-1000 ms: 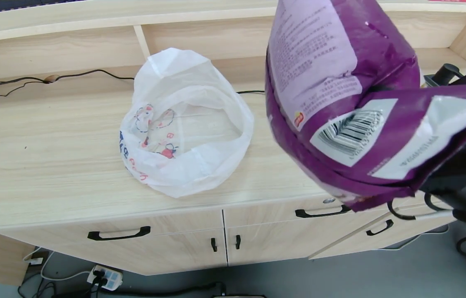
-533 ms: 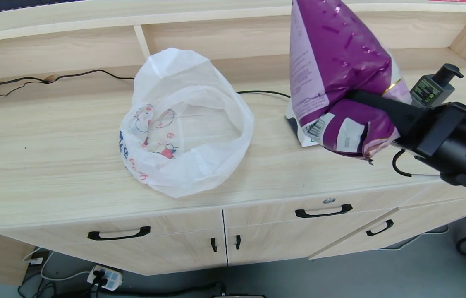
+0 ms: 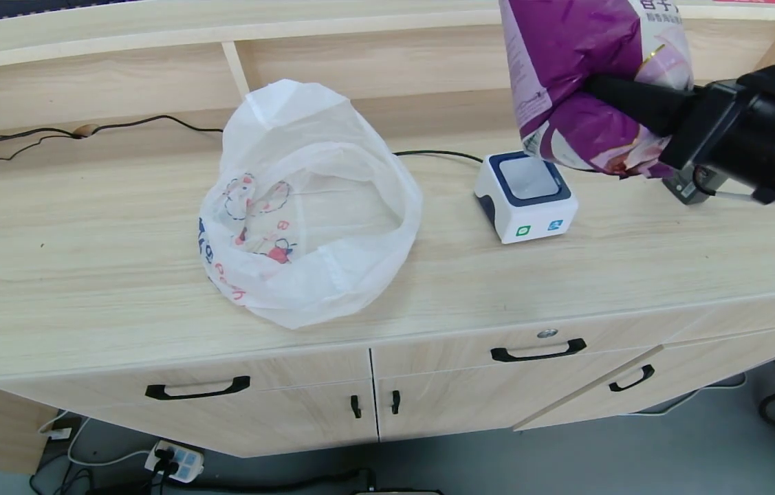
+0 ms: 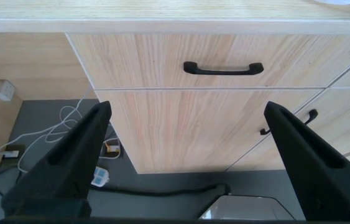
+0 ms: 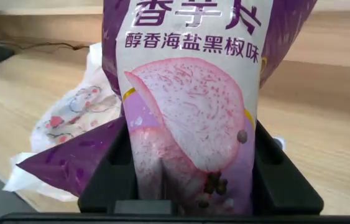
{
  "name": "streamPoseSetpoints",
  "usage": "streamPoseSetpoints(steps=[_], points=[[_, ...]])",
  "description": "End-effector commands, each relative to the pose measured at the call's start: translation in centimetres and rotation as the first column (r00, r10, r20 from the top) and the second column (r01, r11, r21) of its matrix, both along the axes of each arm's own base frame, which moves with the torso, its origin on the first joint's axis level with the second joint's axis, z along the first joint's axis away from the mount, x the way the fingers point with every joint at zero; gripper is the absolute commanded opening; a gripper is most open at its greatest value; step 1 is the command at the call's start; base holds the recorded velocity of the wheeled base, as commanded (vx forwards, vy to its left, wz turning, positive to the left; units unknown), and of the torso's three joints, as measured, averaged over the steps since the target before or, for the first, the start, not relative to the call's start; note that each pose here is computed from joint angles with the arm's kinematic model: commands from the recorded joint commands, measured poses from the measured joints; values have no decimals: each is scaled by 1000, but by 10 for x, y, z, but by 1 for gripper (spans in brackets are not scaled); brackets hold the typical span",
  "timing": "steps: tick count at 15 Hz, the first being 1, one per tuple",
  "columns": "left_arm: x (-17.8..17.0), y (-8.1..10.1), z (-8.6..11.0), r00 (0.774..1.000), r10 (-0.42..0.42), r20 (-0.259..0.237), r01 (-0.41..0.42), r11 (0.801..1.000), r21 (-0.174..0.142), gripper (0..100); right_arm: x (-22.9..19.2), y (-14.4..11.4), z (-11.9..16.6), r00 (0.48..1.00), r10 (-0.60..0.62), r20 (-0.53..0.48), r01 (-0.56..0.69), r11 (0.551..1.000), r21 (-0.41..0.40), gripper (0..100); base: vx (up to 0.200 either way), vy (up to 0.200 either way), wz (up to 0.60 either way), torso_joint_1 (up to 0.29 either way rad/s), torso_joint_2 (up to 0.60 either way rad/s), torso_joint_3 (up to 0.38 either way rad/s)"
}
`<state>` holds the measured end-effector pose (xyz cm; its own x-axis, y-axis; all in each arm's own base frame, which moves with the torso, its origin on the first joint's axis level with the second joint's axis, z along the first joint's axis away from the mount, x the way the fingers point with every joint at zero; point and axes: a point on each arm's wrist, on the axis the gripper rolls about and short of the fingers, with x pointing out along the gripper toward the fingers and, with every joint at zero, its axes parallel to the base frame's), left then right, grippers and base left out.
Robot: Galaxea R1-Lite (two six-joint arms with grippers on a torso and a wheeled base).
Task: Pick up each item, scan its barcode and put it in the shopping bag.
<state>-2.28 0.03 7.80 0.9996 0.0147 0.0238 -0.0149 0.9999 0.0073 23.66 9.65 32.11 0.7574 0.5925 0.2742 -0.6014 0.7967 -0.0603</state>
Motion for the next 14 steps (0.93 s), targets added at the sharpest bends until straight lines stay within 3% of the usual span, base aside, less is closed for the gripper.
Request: streamPoseSetpoints(steps=[1,6,8,14], points=[[0,0,0,1000,-1,1,1,1000,2,100,18,2,-6,997,-65,30,67,995,-77,0,0,0,0,0,0,0],[0,0,0,1000,-1,1,1,1000,0,100,46,6,-18,982,-139,128,168,953,-250,0,0,0,0,0,0,0],[0,0,0,1000,-1,-1,1,1000,2,100,54,-6,-24,964,-191,186,245,912,-329,0,0,0,0,0,0,0],[0,0,0,1000,-1,1,1,1000,0,100,68,-9,-35,956,-203,212,275,876,-398,0,0,0,0,0,0,0]])
